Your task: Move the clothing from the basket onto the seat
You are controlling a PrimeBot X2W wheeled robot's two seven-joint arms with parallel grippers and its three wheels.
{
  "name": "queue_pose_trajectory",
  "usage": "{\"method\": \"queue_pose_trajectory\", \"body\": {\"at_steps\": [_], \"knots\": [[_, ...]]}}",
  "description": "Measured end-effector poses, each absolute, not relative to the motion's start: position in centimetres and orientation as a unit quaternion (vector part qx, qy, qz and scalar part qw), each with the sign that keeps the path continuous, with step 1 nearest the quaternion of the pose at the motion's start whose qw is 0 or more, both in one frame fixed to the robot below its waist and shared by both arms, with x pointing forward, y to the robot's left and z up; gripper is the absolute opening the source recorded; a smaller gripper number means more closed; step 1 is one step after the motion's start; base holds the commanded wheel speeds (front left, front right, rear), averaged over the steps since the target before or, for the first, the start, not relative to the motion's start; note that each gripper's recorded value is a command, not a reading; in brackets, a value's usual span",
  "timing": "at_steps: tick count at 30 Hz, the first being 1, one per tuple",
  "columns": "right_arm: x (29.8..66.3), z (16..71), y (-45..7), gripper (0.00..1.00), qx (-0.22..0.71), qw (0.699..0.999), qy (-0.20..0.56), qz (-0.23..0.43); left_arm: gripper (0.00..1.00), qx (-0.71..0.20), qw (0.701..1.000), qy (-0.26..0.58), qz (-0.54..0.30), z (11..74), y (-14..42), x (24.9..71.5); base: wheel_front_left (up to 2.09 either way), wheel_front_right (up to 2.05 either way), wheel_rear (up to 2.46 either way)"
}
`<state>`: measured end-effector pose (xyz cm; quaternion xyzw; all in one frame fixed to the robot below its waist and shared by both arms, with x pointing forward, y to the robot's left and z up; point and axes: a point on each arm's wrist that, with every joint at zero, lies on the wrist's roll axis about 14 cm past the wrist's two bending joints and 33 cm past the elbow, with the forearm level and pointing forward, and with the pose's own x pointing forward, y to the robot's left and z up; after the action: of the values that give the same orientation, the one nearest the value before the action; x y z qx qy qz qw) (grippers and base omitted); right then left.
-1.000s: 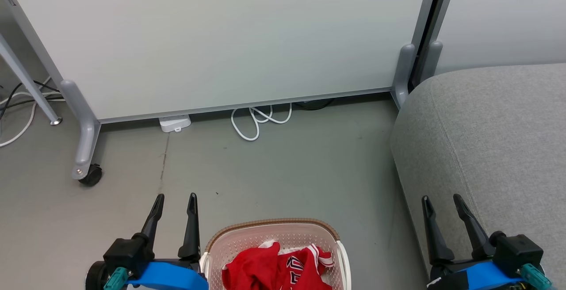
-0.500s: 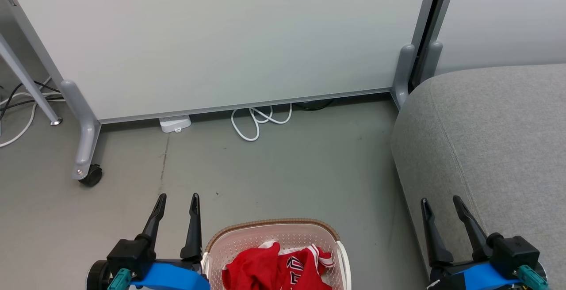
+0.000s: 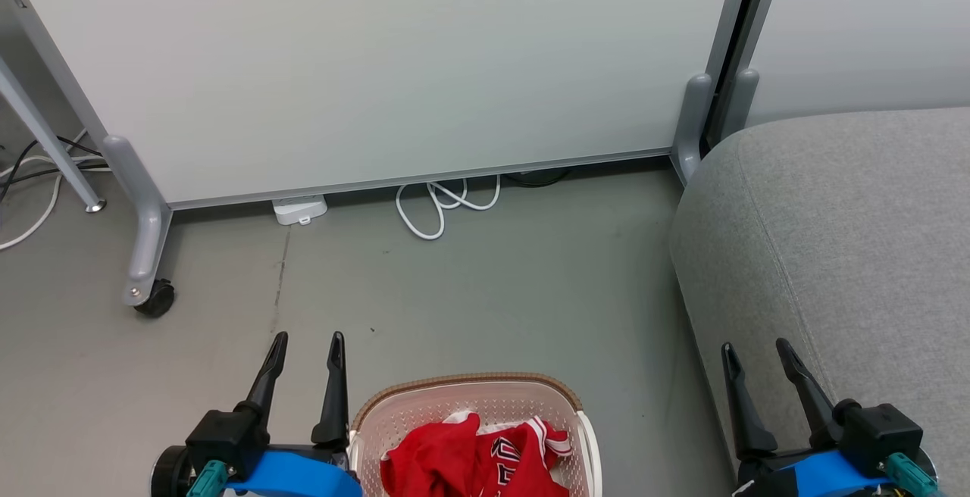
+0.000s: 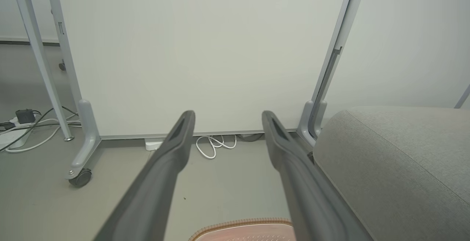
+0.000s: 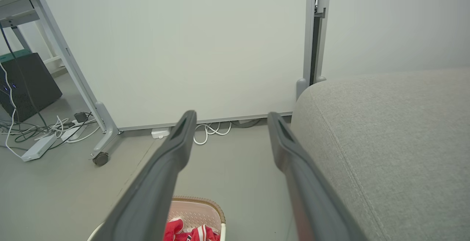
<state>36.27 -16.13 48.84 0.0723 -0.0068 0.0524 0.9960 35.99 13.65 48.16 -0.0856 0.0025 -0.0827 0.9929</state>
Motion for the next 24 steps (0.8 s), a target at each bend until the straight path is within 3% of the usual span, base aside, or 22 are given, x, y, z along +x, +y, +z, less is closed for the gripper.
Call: {"method": "queue_pose_trajectory", "body": {"at_steps": [24], "knots": [[37.8,46.5,-17.9,1.0,0.06,0.998,0.027,0.025,1.0,-0.08,0.976,0.146,-0.14,39.0,9.4,38.5,0.0,0.0,0.0]]}}
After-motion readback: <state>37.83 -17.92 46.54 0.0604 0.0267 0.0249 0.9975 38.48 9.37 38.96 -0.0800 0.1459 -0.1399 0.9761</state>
